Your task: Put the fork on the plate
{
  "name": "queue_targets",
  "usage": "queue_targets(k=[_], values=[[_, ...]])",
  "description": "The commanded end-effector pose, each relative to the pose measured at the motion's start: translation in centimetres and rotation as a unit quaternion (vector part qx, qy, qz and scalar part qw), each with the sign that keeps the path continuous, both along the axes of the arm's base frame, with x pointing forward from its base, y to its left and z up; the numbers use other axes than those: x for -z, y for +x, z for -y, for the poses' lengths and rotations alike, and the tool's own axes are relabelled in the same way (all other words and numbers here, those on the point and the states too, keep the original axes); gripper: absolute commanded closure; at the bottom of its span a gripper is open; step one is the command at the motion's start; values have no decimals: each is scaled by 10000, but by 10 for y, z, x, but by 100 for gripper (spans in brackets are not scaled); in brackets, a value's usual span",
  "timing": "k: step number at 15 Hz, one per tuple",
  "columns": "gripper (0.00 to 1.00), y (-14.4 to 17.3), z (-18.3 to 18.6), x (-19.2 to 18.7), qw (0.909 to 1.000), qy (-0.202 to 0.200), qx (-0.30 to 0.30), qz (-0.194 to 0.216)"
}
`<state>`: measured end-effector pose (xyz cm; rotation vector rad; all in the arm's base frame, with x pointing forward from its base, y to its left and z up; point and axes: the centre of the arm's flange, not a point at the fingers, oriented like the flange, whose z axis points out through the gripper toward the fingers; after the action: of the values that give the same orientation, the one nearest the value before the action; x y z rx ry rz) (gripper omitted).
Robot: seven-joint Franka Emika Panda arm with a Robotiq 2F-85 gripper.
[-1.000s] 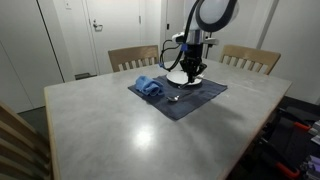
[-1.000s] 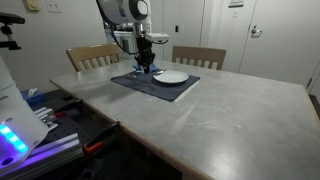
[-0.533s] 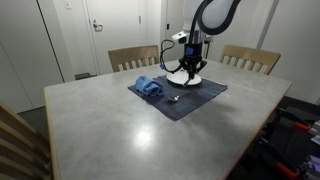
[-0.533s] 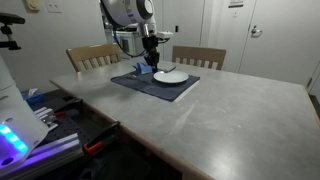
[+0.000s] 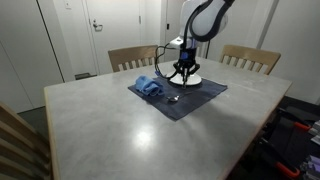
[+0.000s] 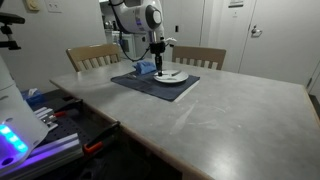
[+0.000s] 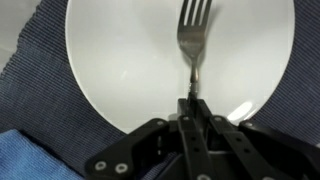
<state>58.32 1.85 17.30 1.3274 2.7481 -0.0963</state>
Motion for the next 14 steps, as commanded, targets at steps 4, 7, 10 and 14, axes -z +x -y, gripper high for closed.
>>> queue_targets(k=[4, 7, 10, 14], values=[[97, 28, 25, -8, 9913, 773, -972, -444], [97, 29, 28, -4, 9845, 1050, -1168, -781], [97, 28, 26, 1, 9826, 1019, -1231, -944], [97, 26, 22, 10, 9819, 821, -1361, -1032]])
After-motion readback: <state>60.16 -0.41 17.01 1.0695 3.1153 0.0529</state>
